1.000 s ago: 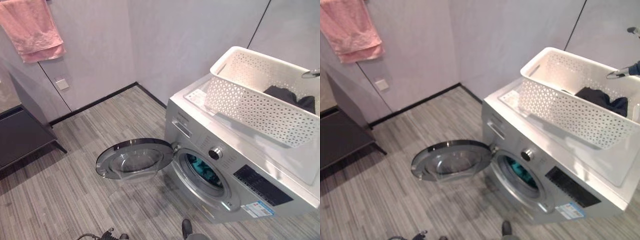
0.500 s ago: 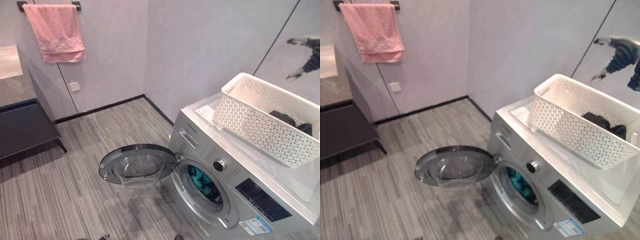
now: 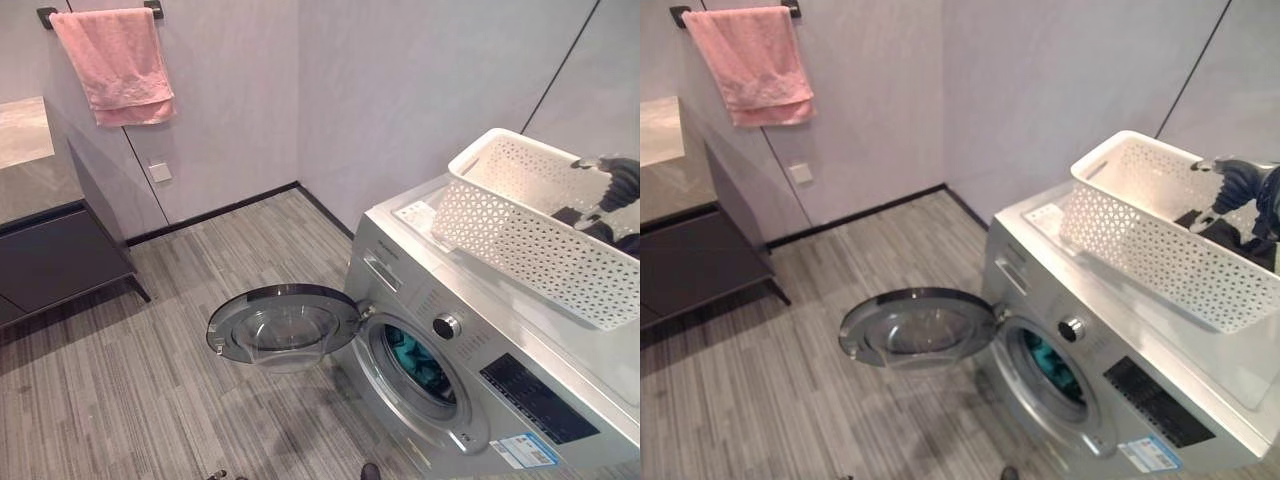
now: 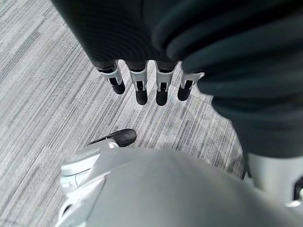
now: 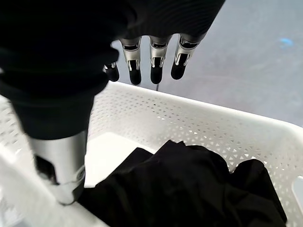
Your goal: Grab the laundry basket,head to the washer,open it,put in the laundry and shut it.
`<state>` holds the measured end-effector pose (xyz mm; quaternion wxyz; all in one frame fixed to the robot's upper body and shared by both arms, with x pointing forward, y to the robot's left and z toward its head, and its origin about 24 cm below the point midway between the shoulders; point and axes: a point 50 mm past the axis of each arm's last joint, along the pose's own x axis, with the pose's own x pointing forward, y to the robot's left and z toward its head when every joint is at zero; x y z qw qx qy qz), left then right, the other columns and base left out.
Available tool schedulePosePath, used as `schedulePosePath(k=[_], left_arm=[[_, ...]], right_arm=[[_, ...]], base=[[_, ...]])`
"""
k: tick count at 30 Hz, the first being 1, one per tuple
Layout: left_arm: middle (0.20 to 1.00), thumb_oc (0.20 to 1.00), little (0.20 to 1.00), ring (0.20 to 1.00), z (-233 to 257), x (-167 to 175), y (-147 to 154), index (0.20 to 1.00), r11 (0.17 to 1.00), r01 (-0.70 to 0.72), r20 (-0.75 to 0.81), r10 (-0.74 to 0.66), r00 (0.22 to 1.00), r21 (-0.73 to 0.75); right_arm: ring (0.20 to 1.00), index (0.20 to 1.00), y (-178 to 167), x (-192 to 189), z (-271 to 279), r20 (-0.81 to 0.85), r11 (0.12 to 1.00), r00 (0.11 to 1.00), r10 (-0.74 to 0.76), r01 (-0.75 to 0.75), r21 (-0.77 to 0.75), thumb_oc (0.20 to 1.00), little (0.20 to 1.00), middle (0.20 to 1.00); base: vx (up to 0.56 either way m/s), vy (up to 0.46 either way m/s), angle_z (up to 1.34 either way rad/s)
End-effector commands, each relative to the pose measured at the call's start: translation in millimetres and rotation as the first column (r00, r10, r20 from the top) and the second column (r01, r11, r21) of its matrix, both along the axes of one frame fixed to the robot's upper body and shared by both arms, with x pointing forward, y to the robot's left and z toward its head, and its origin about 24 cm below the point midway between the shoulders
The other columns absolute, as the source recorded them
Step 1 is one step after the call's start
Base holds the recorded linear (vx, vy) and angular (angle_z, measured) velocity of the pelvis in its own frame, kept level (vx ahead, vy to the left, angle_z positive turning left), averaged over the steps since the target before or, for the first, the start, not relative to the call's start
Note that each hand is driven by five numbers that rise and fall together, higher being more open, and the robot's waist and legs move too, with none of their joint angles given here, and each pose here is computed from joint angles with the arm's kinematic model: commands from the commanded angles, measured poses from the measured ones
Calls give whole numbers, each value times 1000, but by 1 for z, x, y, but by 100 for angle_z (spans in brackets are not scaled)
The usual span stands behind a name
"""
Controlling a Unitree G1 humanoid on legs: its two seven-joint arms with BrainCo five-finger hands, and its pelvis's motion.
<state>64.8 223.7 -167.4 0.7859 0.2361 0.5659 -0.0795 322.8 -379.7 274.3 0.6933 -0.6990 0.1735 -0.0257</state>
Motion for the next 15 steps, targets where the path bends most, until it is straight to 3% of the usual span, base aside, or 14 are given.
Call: schedulePosePath(k=[1,6,8,15], left_arm=[[1000,1000,1000,1000,11,12,36,1000,996,46,8,-47,999,71],[1000,1000,1000,1000,15,27,31,1000,995,80,68,-84,994,56],[1000,1000,1000,1000,13,30,17,1000,990,141,73,-142,987,14],[1000,1000,1000,1000,12,32,3,1000,976,217,79,-214,974,-29]], right_arm=[[1000,1000,-12,-9,41,178,998,982,-60,59,10,1000,1000,1000],[1000,1000,-19,-13,42,238,994,967,-93,76,79,1000,1000,1000],[1000,1000,-41,-31,45,267,981,947,-180,151,125,1000,1000,1000],[1000,1000,-53,-33,37,210,964,941,-265,254,78,1000,1000,1000]], base=[[35,-55,9],[8,-57,33],[60,117,58],[76,195,9]])
